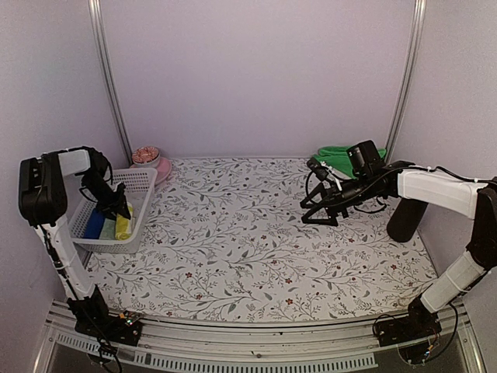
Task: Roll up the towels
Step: Place the towel in the bin.
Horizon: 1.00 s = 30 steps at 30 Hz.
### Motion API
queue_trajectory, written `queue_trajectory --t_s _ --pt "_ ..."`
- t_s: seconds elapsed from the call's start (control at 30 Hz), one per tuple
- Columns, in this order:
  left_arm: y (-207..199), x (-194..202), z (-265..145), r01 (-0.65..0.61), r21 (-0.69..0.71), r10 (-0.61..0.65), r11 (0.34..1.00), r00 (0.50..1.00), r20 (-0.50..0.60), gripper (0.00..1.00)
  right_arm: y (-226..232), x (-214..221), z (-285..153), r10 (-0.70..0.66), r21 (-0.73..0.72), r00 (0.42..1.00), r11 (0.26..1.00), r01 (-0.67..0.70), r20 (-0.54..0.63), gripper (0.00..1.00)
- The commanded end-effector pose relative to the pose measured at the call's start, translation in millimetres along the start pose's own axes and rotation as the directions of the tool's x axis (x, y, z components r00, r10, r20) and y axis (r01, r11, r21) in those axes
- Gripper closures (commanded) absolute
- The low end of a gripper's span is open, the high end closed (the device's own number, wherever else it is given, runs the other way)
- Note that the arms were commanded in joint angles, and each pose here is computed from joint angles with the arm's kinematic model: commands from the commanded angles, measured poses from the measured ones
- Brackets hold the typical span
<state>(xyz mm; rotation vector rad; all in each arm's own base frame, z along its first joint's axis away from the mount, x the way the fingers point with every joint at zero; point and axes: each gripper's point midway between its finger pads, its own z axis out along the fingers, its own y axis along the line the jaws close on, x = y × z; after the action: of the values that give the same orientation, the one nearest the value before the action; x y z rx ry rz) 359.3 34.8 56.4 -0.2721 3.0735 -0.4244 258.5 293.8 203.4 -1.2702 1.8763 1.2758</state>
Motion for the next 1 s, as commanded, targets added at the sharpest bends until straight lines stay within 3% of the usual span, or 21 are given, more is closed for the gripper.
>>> queue_trajectory --t_s 0.0,0.23,0.37,0.47,0.7,0.97 --pt "-11 6 2 -0.028 0.02 0.029 0.999 0.999 -0.024 0.71 5 -4 -2 -0.031 0.002 0.999 1.0 0.031 0.013 0.01" --pt "-38 20 6 -0.053 0.063 0.058 0.997 0.995 -0.08 0.77 7 -5 0 -0.038 0.004 0.999 0.999 0.038 0.01 0.01" --pt "-53 21 0 -0.076 0.089 0.082 0.993 0.995 -0.057 0.78 9 -5 2 -0.048 0.0 0.999 0.999 0.048 0.007 0.01" --pt "-56 22 0 -0.087 0.058 0.09 0.995 0.994 -0.059 0.77 10 -5 2 -0.052 -0.001 0.999 0.999 0.052 0.006 0.01" --pt "-35 30 32 -0.026 -0.061 0.015 0.998 0.984 -0.177 0.79 11 -6 3 -0.057 -0.004 0.998 0.998 0.057 0.008 0.01" --pt "-23 27 24 -0.014 -0.139 -0.008 0.99 0.987 -0.161 0.66 11 -4 5 -0.053 -0.011 0.999 0.999 0.053 0.003 0.01"
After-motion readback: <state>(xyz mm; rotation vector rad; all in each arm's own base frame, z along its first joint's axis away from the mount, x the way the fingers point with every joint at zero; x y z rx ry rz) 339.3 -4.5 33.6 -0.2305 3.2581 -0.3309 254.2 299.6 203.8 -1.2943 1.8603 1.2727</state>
